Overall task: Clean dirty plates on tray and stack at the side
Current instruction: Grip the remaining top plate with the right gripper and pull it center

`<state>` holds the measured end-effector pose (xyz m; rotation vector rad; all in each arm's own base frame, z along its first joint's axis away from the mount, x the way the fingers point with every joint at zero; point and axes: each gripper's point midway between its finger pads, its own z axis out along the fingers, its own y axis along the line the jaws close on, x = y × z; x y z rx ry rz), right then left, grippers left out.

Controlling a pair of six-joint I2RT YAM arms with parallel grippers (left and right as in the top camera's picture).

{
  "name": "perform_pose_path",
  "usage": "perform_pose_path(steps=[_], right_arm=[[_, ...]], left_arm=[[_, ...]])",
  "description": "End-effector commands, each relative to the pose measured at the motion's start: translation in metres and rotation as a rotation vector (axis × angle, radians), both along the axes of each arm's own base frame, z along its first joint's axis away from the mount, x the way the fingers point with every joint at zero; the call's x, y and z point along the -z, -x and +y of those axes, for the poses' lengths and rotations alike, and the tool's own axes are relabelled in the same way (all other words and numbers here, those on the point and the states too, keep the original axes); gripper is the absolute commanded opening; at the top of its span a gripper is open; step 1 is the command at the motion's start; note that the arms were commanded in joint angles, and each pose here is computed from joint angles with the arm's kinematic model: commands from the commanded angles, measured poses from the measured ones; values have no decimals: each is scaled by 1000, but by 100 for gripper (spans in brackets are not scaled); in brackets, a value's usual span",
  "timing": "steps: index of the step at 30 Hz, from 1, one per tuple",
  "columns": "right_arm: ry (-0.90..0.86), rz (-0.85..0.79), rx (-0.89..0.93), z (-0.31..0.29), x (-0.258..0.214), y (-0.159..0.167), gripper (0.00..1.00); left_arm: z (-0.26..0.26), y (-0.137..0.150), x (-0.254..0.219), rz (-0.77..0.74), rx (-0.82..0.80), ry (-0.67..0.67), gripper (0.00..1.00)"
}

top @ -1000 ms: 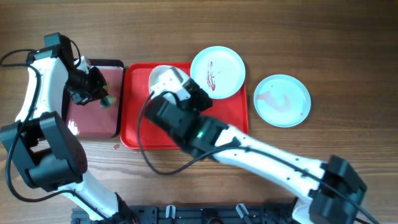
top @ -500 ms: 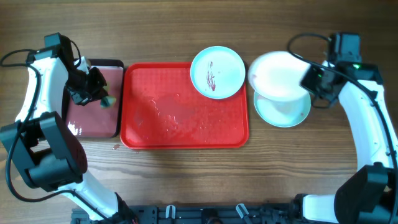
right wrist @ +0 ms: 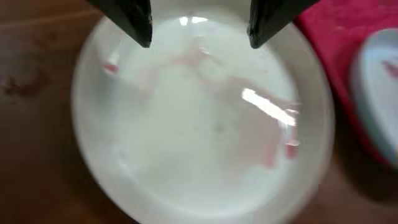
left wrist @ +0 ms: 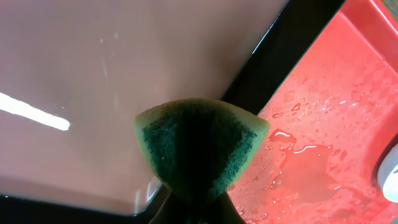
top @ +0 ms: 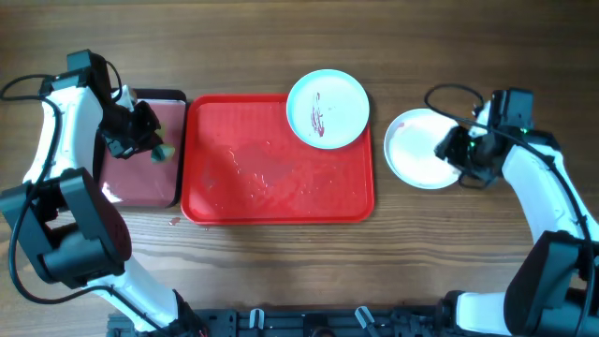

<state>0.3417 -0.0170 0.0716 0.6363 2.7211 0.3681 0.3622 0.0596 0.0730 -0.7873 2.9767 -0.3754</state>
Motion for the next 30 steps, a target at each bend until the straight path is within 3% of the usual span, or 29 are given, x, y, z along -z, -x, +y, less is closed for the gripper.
perform_pose_path(steps=[1,6,11,17,19,23,26,29,30], right_arm=[[-76,-165,-148,64,-42,-40,51],[-38,-120,-65,133,-13,-48,56],[-45,-31,-57,159,38,-48,37],[-50,-38,-135,180,60,-51,23],[-35,-23,-188,194,72,-45,20],[-135,40,-353,243,73,-11,4],[-141,53,-463,268,66,13,6],[-89,-83,-657,278,43,2,43],[-64,-119,-697,279,38,-4,46]], left_arm=[[1,-1,2,2,-14,-1,4],[7,0,3,6,-14,-35,4],[7,-1,3,6,-15,-35,4],[7,-1,3,6,-15,-35,4],[7,-1,3,6,-15,-35,4],[7,-1,3,5,-14,-35,4],[7,-1,3,6,-15,-35,4],[7,-1,3,3,-14,-35,4],[7,-1,3,2,-15,-36,4]])
